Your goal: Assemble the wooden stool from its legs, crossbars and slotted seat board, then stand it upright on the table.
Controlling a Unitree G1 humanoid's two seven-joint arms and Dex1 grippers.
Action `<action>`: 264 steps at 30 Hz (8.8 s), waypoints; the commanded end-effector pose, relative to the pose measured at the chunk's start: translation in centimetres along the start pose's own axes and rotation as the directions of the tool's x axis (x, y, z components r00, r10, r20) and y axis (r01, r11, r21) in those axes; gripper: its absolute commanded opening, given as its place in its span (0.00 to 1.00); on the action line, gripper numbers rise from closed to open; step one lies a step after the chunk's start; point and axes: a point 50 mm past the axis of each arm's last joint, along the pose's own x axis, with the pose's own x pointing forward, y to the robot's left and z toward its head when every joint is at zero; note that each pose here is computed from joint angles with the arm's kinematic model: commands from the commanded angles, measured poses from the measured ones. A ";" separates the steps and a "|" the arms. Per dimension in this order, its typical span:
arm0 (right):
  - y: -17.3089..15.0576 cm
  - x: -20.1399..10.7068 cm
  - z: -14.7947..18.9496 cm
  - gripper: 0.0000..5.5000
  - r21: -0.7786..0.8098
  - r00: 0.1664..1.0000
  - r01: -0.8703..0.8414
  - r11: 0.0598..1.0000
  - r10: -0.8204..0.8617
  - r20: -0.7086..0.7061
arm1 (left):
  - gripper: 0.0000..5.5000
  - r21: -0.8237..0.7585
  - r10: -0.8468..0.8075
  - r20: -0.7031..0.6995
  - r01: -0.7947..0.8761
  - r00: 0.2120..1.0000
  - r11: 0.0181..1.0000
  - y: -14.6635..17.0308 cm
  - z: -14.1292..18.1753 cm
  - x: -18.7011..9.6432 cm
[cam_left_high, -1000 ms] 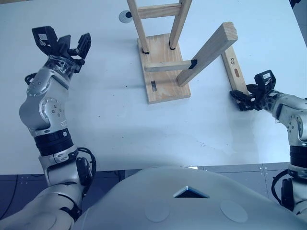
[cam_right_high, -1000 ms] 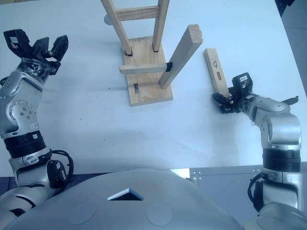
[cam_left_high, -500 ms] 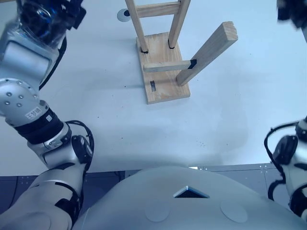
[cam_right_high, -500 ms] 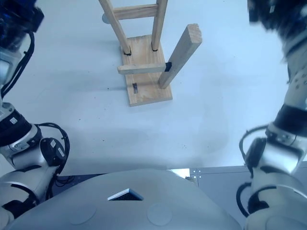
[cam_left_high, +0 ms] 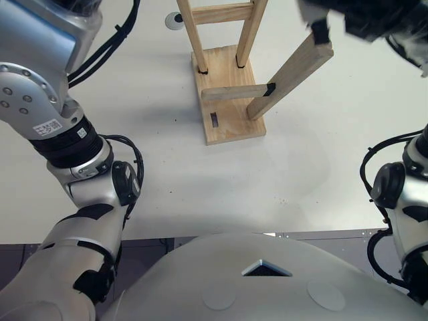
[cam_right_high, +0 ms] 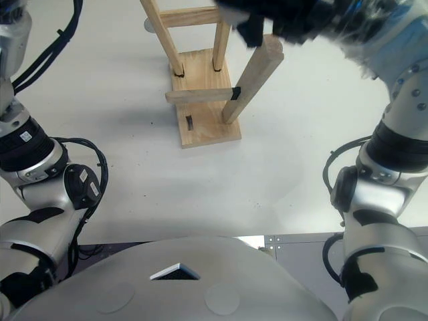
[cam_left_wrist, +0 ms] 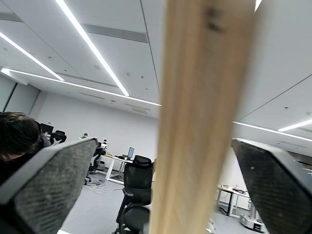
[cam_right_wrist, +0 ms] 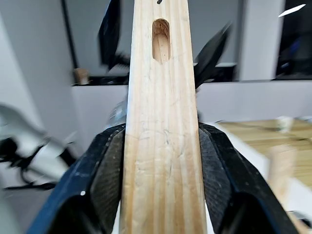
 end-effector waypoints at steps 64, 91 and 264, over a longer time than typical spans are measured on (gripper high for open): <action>-4.0 -5.2 -4.3 0.74 -0.066 0.876 0.151 0.986 -0.164 -0.454 | 0.37 0.072 0.457 -0.079 -0.452 0.886 0.889 8.0 -5.4 -14.6; -3.2 -4.8 -7.2 0.74 -0.048 0.824 0.104 0.993 -0.113 -0.555 | 0.37 0.387 0.409 -0.422 -0.248 0.809 0.888 6.5 -5.0 -14.4; -9.7 -12.0 -19.4 0.67 -0.388 0.422 0.412 0.824 -0.550 -0.721 | 0.61 0.816 0.816 -0.536 -0.379 -0.216 0.436 7.4 -9.2 -23.4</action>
